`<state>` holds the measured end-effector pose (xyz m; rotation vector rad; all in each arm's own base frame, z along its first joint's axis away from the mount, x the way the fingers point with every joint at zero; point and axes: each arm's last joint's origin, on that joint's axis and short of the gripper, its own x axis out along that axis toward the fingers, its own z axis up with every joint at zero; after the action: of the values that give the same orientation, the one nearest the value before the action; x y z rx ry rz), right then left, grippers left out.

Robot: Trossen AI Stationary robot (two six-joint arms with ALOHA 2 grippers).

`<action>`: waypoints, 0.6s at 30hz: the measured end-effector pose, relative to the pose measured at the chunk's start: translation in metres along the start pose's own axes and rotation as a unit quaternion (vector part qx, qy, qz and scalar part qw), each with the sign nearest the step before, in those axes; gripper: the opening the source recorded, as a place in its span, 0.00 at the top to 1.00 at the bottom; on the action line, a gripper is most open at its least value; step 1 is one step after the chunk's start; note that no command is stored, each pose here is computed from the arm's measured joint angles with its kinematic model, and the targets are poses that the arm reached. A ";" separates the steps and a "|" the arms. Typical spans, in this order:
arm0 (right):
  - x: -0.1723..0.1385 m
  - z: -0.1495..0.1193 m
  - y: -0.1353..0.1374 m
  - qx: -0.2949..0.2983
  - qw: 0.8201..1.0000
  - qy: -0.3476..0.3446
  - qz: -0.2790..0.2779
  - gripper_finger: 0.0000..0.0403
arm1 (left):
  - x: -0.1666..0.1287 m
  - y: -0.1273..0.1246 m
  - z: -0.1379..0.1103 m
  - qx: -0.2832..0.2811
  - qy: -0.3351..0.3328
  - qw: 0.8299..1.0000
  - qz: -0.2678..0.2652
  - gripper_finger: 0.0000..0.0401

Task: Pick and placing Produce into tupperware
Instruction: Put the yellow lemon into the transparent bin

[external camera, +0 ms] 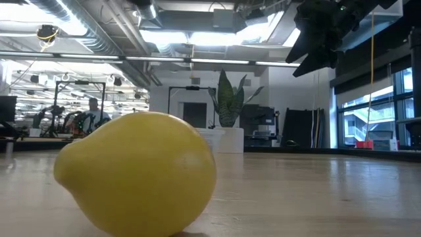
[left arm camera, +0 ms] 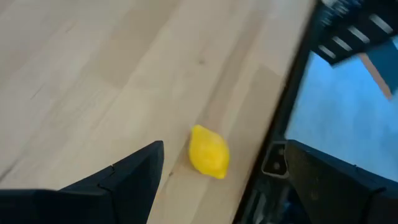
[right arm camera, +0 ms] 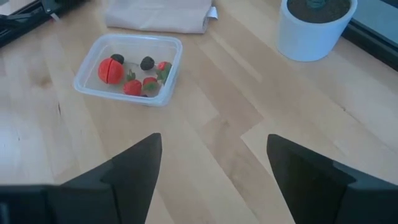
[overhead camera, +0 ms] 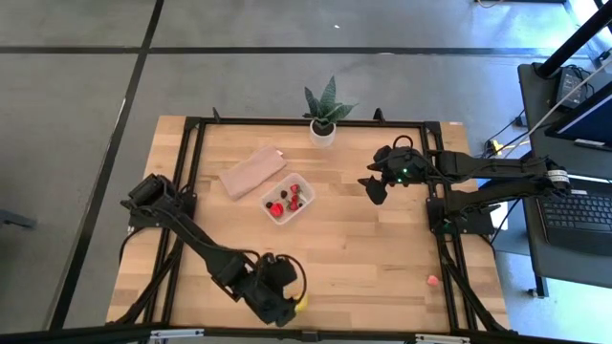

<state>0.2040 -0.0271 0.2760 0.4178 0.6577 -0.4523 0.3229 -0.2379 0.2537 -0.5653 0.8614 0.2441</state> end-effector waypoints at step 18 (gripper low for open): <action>0.000 0.000 0.000 0.011 1.000 0.000 0.000 0.27 | 0.058 0.002 -0.017 -0.104 0.079 0.991 0.036 0.20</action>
<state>0.2041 -0.0271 0.2760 0.4388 0.6531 -0.4590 0.3478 -0.2470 0.1986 -0.7559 1.0178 0.3617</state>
